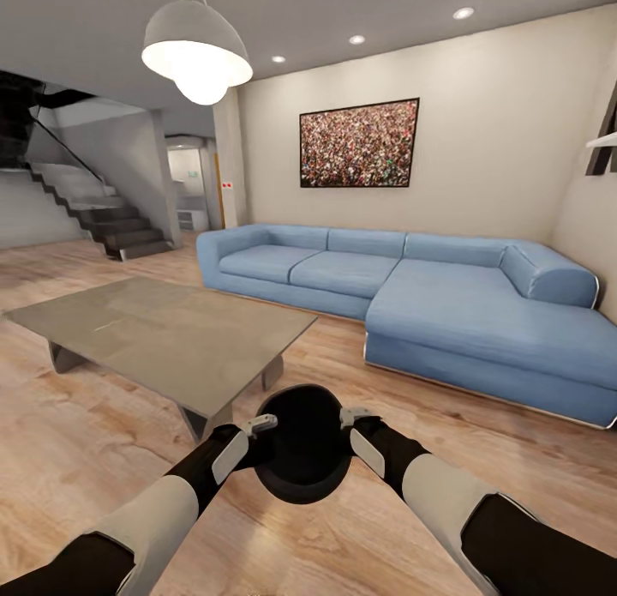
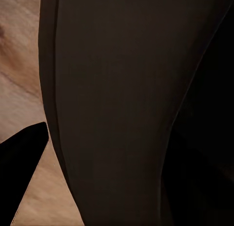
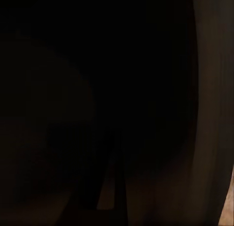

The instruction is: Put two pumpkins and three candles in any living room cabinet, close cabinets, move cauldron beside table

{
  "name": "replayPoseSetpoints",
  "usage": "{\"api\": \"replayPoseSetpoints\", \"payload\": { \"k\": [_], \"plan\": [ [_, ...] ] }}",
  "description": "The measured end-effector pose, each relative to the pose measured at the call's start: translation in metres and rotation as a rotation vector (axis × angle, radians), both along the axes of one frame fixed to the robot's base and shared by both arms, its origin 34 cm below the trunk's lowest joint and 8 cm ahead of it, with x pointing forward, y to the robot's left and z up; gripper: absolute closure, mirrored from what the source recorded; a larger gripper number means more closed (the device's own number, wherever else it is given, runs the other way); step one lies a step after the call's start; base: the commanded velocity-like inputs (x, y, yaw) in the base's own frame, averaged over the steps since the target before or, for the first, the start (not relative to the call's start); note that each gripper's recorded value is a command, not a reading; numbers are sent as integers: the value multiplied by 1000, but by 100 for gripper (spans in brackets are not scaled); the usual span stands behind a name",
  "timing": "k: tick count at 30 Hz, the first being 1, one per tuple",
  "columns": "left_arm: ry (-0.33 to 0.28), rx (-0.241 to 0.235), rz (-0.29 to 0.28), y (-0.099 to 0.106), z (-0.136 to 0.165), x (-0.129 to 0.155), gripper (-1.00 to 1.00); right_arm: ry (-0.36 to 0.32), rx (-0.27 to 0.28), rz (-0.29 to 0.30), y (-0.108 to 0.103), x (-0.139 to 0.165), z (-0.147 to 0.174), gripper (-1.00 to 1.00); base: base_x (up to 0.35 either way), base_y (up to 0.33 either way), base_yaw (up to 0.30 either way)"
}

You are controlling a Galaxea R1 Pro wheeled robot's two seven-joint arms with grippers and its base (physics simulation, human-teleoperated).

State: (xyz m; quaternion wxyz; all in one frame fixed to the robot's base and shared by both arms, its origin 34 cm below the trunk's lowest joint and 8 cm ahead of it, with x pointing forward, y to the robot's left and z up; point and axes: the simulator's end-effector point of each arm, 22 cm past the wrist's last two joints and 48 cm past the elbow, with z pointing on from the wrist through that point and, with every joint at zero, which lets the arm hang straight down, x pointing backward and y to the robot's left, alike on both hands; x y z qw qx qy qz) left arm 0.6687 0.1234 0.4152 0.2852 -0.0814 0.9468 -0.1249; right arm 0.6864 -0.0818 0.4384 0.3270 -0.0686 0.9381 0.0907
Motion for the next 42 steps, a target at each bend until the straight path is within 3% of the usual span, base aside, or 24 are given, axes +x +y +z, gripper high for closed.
{"api": "replayPoseSetpoints", "payload": {
  "k": [6, 20, 42],
  "plan": [
    [4, 0, 0, 0, -2, 0, 100, 4, 0, 0, 0, 0, -2, 100, 87, -102, 253],
    [5, 0, 0, 0, -3, 0, 100, 5, 0, 0, 0, 0, -3, 100, 164, -245, 42],
    [7, 1, -1, 0, -4, -1, 100, 8, 0, -1, 0, -1, -4, 100, 203, -254, 237]
  ]
}}
